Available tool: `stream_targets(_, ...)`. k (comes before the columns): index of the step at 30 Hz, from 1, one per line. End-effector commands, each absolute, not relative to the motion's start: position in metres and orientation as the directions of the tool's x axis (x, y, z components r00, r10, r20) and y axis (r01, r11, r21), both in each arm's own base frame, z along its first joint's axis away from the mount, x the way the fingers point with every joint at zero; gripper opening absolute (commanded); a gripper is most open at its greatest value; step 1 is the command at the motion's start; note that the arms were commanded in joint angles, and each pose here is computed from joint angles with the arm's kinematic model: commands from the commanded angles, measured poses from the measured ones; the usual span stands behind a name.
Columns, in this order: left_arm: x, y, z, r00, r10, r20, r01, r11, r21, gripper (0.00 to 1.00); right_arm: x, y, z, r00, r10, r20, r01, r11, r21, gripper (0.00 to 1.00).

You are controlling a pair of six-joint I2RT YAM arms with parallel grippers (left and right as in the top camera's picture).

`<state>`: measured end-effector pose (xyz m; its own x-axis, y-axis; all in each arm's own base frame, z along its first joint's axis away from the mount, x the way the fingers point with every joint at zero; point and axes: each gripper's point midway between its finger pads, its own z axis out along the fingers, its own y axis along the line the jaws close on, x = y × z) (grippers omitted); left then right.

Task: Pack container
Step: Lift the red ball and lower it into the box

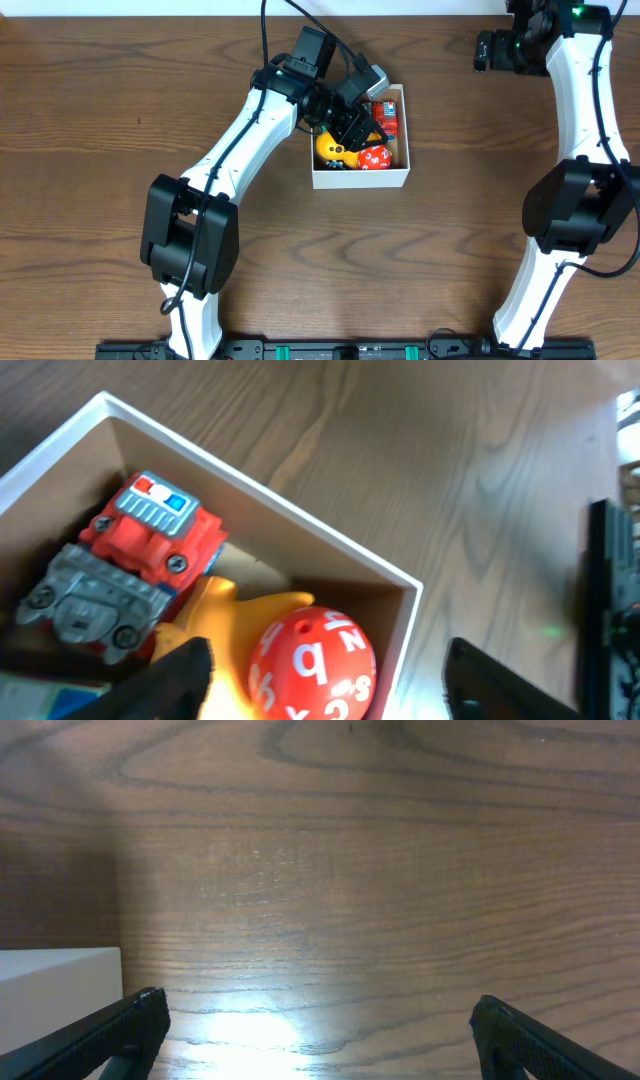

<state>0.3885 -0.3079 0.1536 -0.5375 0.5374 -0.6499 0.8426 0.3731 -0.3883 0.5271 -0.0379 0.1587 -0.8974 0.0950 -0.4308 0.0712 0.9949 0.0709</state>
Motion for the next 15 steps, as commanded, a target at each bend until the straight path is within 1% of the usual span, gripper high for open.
stream_targets(1, 0.393, -0.302, 0.146, -0.53, 0.564, -0.633, 0.845, 0.409, -0.343, 0.68, 0.53, -0.041, 0.165, -0.888, 0.112, -0.447, 0.085, 0.993, 0.08, 0.99)
stream_targets(2, 0.394, -0.3, 0.145, -0.533, 0.569, -0.627, 0.843, 0.419, -0.337, 0.64, 0.53, -0.041, 0.165, -0.888, 0.112, -0.447, 0.085, 0.993, 0.08, 0.99)
stream_targets(3, 0.393, -0.299, 0.143, -0.537, 0.574, -0.619, 0.84, 0.427, -0.334, 0.54, 0.53, -0.041, 0.165, -0.888, 0.112, -0.447, 0.085, 0.993, 0.08, 0.99)
stream_targets(4, 0.393, -0.297, 0.142, -0.541, 0.577, -0.611, 0.838, 0.433, -0.333, 0.39, 0.53, -0.041, 0.165, -0.888, 0.112, -0.447, 0.085, 0.993, 0.08, 0.99)
stream_targets(7, 0.39, -0.296, 0.14, -0.552, 0.582, -0.598, 0.832, 0.435, -0.344, 0.14, 0.53, -0.041, 0.165, -0.888, 0.112, -0.447, 0.085, 0.993, 0.08, 0.99)
stream_targets(8, 0.389, -0.296, 0.14, -0.553, 0.583, -0.595, 0.831, 0.435, -0.346, 0.1, 0.53, -0.041, 0.165, -0.888, 0.112, -0.447, 0.085, 0.993, 0.08, 0.99)
stream_targets(10, 0.388, -0.297, 0.14, -0.552, 0.585, -0.595, 0.832, 0.433, -0.346, 0.07, 0.53, -0.041, 0.165, -0.888, 0.112, -0.447, 0.085, 0.993, 0.08, 0.99)
stream_targets(15, 0.383, -0.303, 0.135, -0.546, 0.601, -0.584, 0.837, 0.426, -0.344, 0.06, 0.53, -0.041, 0.165, -0.887, 0.113, -0.447, 0.086, 0.993, 0.08, 0.99)
